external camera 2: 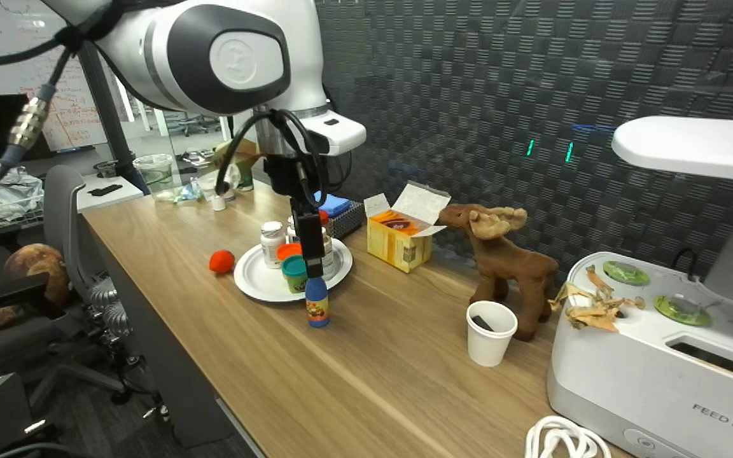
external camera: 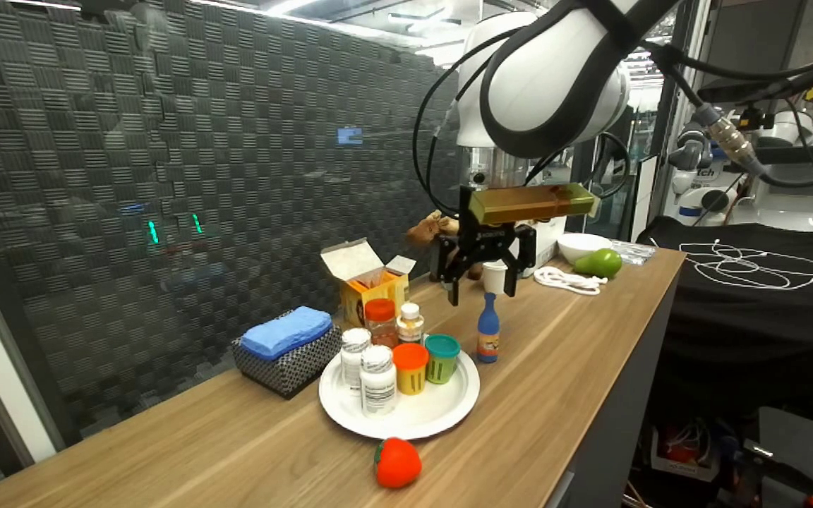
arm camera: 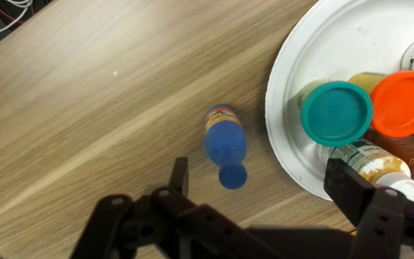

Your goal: Pick up the bottles from the table and put them on the white plate.

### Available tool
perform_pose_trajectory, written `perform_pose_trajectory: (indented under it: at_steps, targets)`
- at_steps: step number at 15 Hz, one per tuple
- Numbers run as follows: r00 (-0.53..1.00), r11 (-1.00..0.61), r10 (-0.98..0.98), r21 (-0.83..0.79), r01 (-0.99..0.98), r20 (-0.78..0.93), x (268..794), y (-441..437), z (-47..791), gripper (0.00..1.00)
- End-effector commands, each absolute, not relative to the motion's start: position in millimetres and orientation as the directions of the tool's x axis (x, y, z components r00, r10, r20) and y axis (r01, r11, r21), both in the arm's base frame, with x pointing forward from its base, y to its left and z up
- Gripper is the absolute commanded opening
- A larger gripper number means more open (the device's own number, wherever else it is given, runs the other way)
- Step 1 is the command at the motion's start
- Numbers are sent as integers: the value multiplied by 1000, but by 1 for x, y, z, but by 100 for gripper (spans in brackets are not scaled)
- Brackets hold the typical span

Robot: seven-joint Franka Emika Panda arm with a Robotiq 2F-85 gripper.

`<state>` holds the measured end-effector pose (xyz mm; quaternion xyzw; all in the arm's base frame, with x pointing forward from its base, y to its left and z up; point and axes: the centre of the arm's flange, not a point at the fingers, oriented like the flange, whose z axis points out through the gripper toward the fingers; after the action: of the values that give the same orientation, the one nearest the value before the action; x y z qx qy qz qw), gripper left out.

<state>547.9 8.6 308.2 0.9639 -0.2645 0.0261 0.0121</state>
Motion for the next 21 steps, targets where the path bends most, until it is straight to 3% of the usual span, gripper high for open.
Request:
perform_pose_trajectory:
  at_steps: [1, 8, 10, 11, 21]
  targets:
    - [850, -853, -521, -17, -522, 71, 548, 7, 310, 66]
    - [842, -845, -534, -18, -534, 77, 545, 6, 311, 11]
    - [838, -841, -540, -11, -541, 78, 543, 7, 312, 0]
    - [835, -837, -545, -8, -546, 79, 542, 9, 314, 5]
    - [844, -862, -496, 4, -508, 203, 498, 85, 388, 5]
